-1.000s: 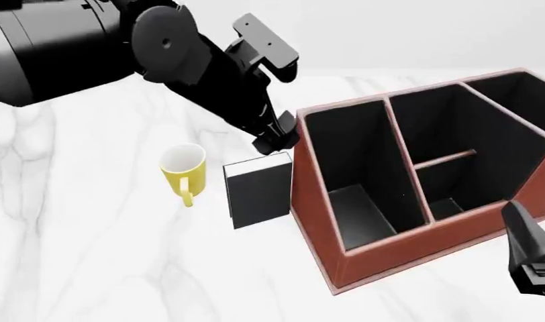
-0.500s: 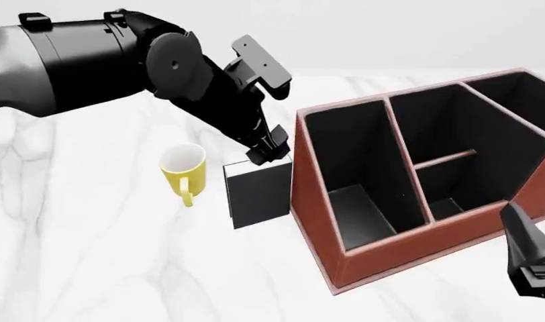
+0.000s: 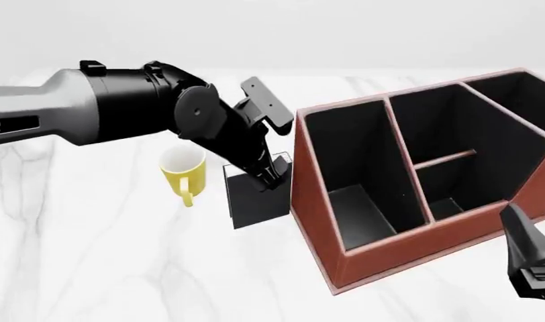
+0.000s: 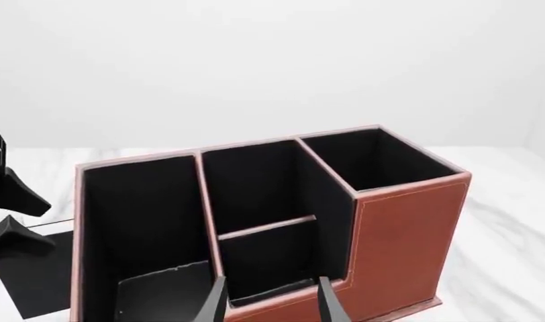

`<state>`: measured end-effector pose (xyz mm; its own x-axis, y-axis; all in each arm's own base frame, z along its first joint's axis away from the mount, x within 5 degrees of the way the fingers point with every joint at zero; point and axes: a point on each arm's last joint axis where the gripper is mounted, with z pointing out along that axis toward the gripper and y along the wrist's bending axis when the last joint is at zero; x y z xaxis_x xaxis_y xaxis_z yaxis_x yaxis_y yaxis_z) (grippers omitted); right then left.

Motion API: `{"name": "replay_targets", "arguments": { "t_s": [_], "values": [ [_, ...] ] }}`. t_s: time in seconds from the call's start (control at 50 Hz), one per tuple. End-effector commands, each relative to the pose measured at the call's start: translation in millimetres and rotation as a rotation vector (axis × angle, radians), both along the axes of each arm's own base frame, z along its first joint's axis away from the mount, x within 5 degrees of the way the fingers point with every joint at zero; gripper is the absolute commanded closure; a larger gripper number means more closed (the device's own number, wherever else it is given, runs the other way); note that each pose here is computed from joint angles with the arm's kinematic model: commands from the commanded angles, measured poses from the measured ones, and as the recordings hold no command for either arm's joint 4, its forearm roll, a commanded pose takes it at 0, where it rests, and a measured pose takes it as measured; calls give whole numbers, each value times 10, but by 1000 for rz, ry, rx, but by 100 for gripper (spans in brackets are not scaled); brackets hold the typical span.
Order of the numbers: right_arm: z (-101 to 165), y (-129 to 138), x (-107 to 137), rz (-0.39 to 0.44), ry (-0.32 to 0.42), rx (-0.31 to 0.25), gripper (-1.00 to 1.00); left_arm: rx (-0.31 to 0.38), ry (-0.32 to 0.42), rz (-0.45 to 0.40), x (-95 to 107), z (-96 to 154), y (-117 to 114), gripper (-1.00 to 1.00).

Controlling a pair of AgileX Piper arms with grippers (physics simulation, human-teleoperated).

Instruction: Pick up the book and place it in the back compartment of the caddy.

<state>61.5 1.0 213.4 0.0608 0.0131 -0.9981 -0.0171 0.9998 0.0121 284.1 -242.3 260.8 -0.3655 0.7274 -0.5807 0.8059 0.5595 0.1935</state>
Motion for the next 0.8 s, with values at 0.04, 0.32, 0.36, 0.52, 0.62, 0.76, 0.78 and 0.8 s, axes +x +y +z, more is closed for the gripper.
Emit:
{"name": "replay_targets", "arguments": {
  "t_s": [0.04, 0.32, 0.36, 0.52, 0.62, 0.76, 0.78, 0.8],
  "values": [
    [-7, 0, -6, 0, 1, 0, -100, 11, 9, 4, 42, -115, 1, -100],
    [0, -1, 14, -2, 1, 0, -100, 15, 17, 4, 51, -216, -18, -100],
    [11, -1, 20, -2, 1, 0, -100, 14, 17, 4, 48, -224, -23, -100],
    [18, -1, 40, -2, 1, -1, -100, 23, 31, 5, 49, -371, -38, -100],
    [18, -1, 37, -3, 2, 1, -100, 23, 37, 8, 52, -419, -45, -100],
    [18, -1, 25, -3, 2, 2, -100, 29, 42, 15, 87, -483, -36, -100],
    [17, -1, 28, -3, 2, 1, -100, 30, 43, 15, 89, -497, -36, -100],
    [17, -1, 31, -3, 2, 1, -100, 31, 45, 15, 91, -512, -35, -100]
  ]
}}
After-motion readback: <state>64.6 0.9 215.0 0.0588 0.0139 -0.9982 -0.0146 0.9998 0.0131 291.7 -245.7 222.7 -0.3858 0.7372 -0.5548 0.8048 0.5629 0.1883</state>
